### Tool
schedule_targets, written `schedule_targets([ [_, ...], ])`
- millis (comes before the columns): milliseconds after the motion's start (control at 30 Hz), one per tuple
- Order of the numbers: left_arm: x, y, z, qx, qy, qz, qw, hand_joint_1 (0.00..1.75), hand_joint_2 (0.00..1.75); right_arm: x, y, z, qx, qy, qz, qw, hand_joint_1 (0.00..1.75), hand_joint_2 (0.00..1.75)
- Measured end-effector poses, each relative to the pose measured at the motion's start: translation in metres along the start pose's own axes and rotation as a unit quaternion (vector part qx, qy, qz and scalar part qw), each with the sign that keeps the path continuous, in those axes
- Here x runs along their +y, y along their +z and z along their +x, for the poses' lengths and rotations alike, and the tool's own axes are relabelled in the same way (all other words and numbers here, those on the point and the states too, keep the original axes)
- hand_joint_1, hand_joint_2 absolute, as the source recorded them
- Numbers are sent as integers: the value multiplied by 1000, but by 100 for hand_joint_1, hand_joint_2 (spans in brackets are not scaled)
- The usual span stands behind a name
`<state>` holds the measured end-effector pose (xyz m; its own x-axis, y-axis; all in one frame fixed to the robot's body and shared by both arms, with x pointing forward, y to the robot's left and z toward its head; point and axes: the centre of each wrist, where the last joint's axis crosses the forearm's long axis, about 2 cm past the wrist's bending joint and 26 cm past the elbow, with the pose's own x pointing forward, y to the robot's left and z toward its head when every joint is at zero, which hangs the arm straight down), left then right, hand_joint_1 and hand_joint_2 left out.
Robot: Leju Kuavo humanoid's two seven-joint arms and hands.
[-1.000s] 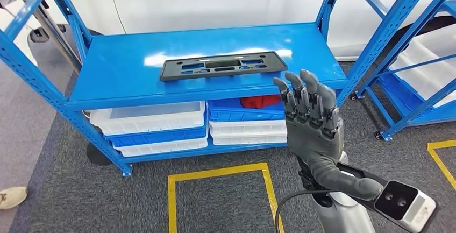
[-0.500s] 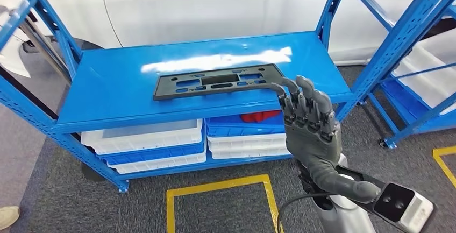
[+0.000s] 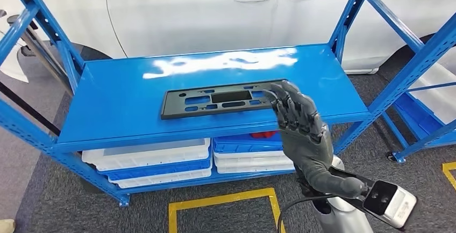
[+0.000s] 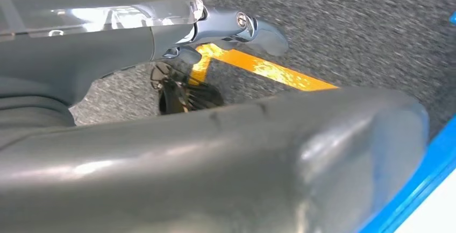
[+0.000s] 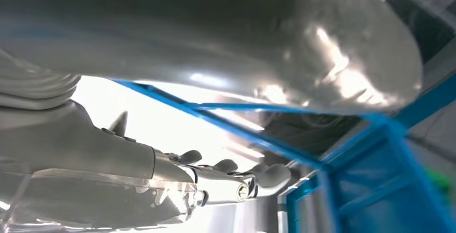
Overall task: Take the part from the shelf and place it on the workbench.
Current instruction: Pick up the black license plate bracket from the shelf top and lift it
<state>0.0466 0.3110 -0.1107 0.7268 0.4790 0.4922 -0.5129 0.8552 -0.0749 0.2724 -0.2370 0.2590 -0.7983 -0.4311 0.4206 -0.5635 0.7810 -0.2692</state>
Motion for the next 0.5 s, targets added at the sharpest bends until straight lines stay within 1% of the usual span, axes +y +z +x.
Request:
schedule_targets([
  [167,-2,0,0,-4,-8,0,1000,0,0,0,12,-18,61,9,-18,998,0,0],
  [300,-3,0,-1,-4,-14,-1,1000,0,0,8,24,-34,101,11,-23,995,0,0],
  [500,-2,1,-2,-3,-17,0,1000,0,0,14,32,-42,121,3,-22,992,0,0],
])
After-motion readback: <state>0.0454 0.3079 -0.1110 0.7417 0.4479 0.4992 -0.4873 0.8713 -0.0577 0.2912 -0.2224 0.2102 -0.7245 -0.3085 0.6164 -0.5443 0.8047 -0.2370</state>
